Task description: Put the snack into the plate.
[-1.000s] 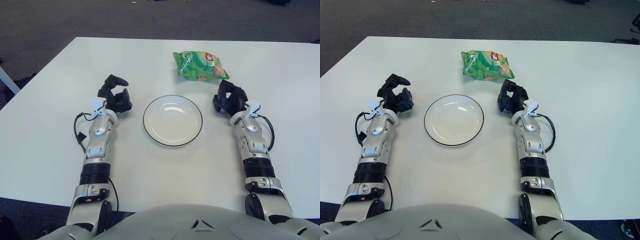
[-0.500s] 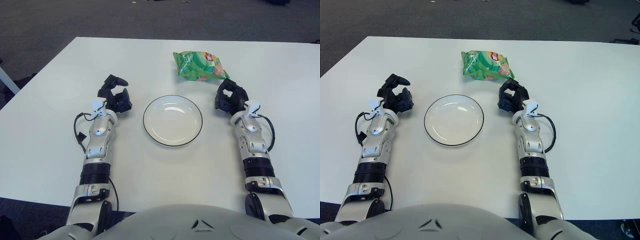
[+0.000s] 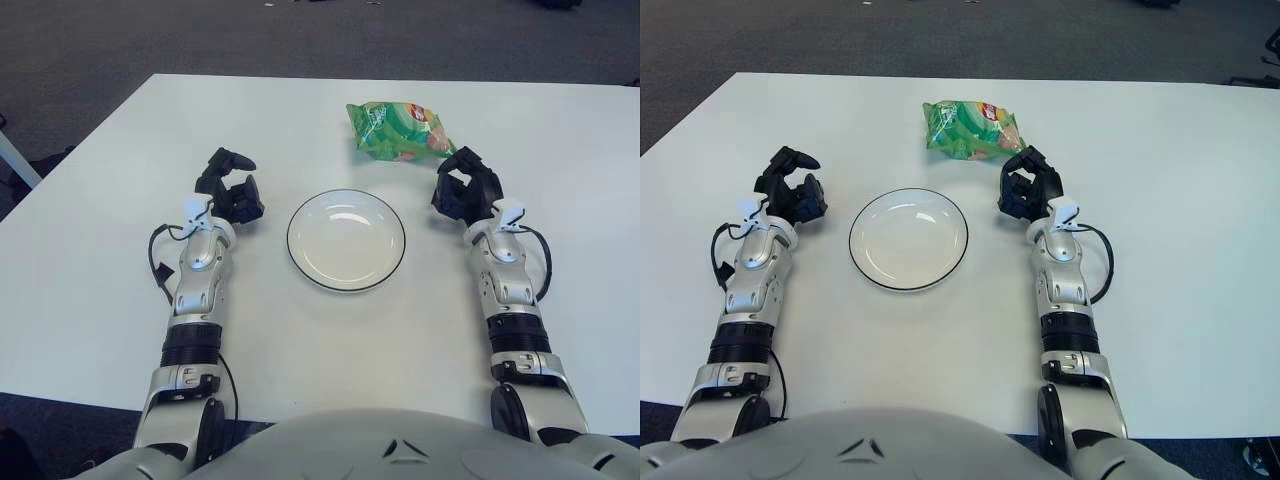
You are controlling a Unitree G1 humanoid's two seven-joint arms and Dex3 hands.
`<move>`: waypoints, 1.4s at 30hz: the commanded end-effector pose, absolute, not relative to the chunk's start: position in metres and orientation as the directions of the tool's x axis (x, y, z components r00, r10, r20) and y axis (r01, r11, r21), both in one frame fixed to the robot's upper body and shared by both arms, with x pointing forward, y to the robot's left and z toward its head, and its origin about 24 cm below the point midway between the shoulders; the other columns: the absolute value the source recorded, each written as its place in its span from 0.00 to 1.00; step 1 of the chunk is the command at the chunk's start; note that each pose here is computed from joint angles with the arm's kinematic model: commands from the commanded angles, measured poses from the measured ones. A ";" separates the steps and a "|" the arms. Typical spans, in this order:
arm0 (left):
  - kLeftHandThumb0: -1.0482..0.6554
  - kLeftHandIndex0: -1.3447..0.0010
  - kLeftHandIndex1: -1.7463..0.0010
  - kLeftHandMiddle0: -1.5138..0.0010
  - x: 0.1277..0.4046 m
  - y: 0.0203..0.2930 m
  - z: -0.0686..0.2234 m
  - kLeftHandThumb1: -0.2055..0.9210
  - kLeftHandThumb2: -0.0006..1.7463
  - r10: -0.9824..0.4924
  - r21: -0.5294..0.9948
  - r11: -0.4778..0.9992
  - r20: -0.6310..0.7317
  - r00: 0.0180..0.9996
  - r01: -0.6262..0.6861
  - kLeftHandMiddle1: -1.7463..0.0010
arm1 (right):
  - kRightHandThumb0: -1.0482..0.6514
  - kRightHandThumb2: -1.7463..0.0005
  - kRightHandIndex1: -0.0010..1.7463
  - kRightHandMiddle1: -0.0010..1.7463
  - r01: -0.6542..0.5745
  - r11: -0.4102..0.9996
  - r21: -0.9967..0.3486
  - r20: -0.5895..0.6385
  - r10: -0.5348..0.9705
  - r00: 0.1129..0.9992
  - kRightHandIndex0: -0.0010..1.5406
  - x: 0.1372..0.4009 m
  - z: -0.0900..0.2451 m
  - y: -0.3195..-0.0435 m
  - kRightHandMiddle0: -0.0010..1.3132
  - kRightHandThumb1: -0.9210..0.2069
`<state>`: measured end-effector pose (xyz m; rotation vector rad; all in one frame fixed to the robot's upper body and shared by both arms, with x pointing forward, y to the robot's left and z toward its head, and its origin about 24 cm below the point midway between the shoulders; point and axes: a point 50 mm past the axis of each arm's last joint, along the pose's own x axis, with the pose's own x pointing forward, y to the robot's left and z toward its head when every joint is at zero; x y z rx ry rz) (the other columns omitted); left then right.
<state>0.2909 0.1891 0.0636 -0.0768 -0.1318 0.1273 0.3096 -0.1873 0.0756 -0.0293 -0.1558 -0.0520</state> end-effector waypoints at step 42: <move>0.33 0.54 0.00 0.10 0.269 0.195 0.020 0.46 0.76 0.152 -0.149 0.977 -0.028 0.988 -0.154 0.00 | 0.05 0.55 0.61 0.46 0.478 0.330 -0.814 0.572 0.307 0.761 0.00 0.373 0.194 -0.165 0.00 0.00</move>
